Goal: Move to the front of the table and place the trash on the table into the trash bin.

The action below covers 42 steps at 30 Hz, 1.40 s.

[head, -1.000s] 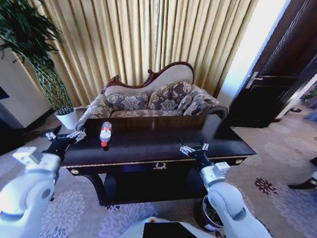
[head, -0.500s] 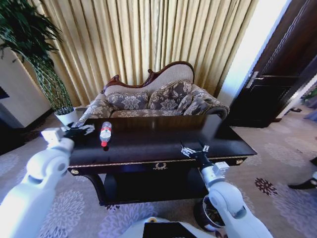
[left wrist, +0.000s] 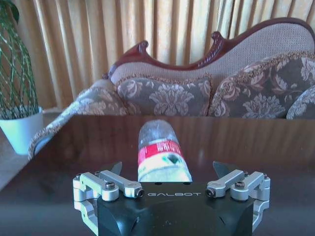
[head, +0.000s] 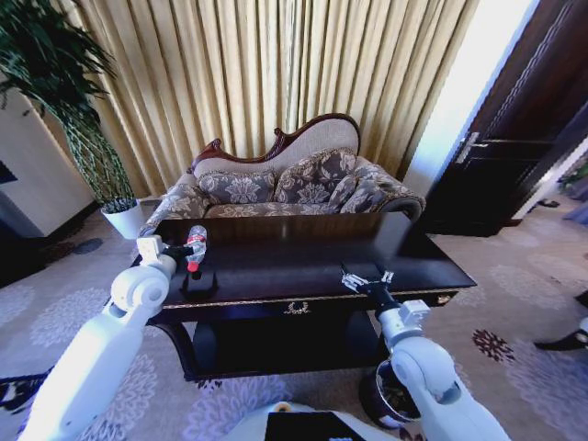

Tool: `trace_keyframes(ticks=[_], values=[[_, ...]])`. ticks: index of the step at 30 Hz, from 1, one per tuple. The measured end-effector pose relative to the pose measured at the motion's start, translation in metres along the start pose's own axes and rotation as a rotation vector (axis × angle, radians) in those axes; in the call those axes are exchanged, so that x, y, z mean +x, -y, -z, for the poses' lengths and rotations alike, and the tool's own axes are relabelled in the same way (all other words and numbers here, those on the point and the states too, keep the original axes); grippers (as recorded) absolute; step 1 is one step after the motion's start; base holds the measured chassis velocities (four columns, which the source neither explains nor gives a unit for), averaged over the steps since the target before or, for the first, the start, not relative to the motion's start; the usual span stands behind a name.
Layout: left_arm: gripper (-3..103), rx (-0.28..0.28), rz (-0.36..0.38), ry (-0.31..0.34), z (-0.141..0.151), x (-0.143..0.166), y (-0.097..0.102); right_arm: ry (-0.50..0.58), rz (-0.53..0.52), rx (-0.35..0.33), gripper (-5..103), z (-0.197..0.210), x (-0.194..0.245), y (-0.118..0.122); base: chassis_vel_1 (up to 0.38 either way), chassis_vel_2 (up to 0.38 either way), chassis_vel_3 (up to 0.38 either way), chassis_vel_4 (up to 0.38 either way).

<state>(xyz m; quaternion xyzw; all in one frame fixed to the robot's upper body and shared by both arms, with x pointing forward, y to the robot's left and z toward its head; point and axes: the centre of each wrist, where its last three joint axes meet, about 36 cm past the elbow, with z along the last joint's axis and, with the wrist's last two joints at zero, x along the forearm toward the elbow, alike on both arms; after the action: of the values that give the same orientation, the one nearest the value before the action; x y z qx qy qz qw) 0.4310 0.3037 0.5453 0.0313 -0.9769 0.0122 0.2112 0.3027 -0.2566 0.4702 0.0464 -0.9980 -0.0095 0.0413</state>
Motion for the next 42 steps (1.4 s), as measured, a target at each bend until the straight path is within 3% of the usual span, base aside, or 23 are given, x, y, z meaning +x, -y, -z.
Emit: trace_keyframes(ticks=[23, 24, 28, 35, 42], values=[[103, 0.020, 0.012, -0.063, -0.024, -0.014, -0.003, 0.010, -0.059, -0.014, 100, 0.003, -0.007, 0.008, 0.000, 0.000, 0.000, 0.000], [94, 0.019, 0.017, -0.063, -0.025, -0.016, -0.004, 0.013, -0.063, -0.013, 100, 0.004, -0.007, 0.010, 0.000, 0.000, 0.000, 0.000], [84, 0.019, 0.018, -0.057, -0.023, -0.017, -0.004, 0.017, -0.068, -0.012, 100, 0.006, -0.007, 0.012, 0.000, 0.000, 0.000, 0.000], [52, 0.015, 0.008, -0.050, -0.023, -0.017, -0.006, 0.016, -0.070, -0.017, 100, 0.005, -0.008, 0.012, 0.000, 0.000, 0.000, 0.000], [38, 0.011, 0.001, -0.044, -0.022, -0.017, -0.007, 0.020, -0.076, -0.013, 100, 0.006, -0.008, 0.014, 0.000, 0.000, 0.000, 0.000]])
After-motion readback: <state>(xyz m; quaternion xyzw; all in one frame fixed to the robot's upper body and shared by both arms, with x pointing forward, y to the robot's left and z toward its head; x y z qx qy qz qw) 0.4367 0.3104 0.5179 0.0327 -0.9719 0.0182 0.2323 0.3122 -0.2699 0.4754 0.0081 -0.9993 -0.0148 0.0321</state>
